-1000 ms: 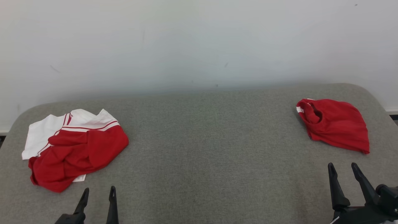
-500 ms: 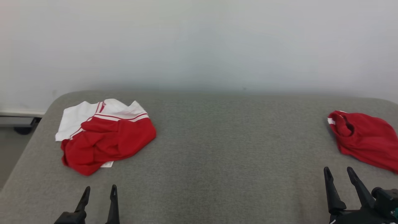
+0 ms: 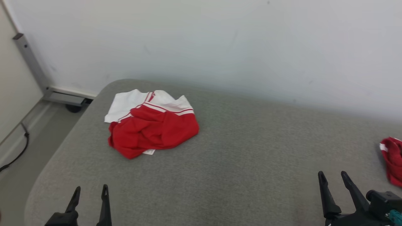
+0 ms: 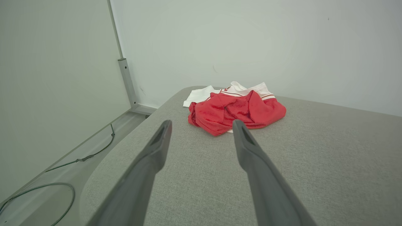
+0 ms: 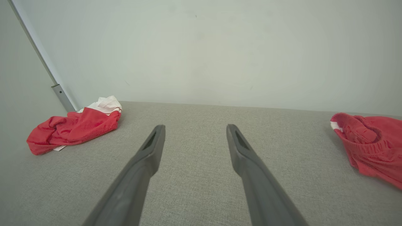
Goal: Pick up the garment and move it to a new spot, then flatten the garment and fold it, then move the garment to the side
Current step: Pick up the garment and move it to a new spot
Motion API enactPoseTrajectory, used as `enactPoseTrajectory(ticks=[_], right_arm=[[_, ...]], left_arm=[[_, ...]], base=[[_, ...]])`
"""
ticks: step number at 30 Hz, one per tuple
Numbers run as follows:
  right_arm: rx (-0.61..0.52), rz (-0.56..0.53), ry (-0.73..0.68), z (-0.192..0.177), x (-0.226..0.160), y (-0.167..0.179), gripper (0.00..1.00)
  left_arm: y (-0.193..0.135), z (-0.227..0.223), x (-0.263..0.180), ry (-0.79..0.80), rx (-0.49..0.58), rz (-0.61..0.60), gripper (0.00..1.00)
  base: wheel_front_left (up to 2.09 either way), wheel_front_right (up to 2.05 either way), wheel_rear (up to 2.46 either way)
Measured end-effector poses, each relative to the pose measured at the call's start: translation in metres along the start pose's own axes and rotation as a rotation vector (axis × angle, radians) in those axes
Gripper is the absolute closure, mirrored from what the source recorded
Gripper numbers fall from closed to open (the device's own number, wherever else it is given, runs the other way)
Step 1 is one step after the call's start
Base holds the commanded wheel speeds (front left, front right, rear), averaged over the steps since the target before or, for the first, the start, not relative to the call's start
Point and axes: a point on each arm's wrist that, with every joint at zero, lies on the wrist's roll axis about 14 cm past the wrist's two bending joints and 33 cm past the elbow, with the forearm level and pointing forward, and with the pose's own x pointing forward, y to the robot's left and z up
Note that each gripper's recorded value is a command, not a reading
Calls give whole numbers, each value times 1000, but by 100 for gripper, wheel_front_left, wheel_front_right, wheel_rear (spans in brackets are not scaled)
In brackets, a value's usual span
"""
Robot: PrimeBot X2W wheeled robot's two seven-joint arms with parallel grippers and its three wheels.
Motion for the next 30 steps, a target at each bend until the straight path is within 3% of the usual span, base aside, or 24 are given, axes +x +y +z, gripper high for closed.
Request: enactPoseTrajectory(ticks=[14,23,30], right_arm=[[-31,276,37,-1,41,93,0],[-39,354,79,-11,54,117,0],[-45,345,113,-21,54,113,0]], left_arm=[[91,-7,-49,32,26,303,0],[101,-3,-55,41,68,349,0],[94,-6,-55,58,59,333,0]], base=[[0,0,0],[0,0,0],[0,0,0]])
